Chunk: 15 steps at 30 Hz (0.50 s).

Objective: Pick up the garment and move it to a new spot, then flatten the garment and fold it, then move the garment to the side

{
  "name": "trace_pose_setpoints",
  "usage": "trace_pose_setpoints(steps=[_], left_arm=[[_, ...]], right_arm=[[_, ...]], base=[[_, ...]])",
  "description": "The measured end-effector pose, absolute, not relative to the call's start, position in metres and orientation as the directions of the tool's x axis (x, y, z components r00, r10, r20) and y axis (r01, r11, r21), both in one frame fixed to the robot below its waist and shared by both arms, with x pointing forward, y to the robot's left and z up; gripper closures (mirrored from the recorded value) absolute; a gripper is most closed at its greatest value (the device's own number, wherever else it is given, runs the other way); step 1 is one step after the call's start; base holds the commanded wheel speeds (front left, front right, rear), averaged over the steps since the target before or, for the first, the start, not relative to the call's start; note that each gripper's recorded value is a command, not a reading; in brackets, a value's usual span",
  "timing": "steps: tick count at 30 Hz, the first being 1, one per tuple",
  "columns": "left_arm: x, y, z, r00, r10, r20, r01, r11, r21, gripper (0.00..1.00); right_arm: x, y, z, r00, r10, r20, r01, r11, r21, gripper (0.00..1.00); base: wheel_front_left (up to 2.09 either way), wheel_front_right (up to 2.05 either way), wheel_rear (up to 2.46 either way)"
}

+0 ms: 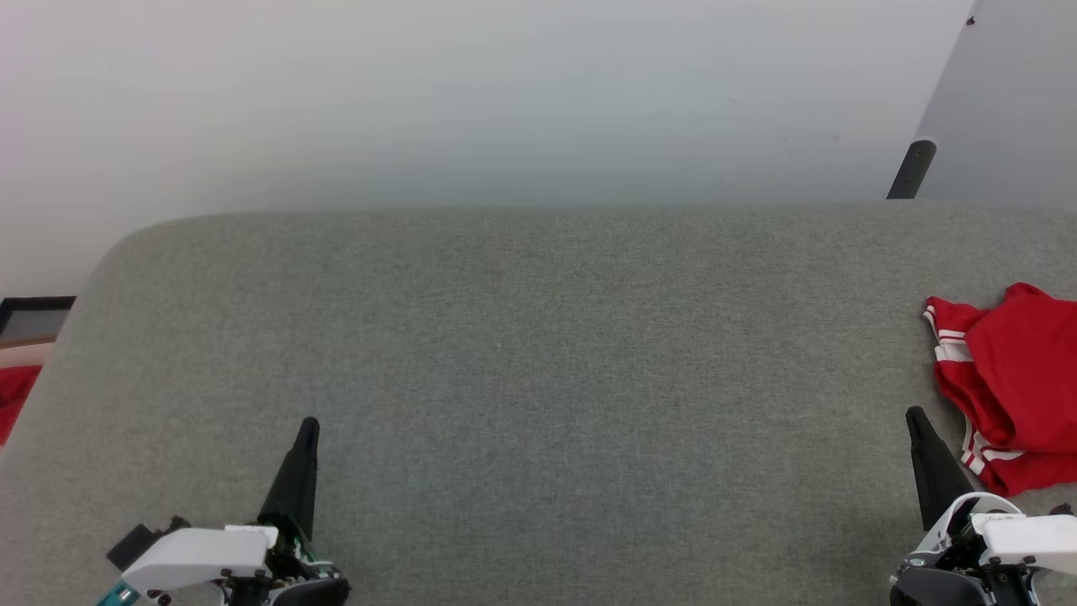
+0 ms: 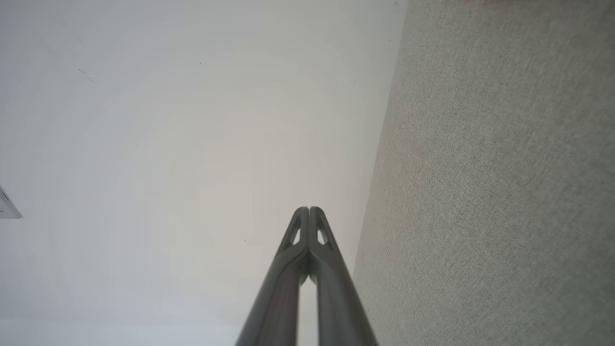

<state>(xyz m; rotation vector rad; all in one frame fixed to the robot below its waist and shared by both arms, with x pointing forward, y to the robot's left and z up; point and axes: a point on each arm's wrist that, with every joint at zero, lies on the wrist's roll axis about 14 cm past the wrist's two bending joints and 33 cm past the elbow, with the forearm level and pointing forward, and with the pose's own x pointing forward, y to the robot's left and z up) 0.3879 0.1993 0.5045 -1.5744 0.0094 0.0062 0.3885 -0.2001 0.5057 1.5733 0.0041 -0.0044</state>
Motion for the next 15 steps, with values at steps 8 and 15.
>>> trace_pose_setpoints(steps=[8,15], left_arm=[[0.3879,0.1993,0.5044,1.000,-0.002,-0.010,-0.010,-0.004,-1.000,1.00],[0.3879,0.1993,0.5044,1.000,-0.002,-0.010,-0.010,-0.004,-1.000,1.00]], right_arm=[[0.3885,-0.2001,0.5056,1.000,0.000,-0.005,0.005,-0.003,1.000,1.00],[0.3885,-0.2001,0.5056,1.000,0.000,-0.006,0.006,-0.003,1.000,1.00]], base=[[0.00,0.00,0.00],[0.00,0.00,0.00]])
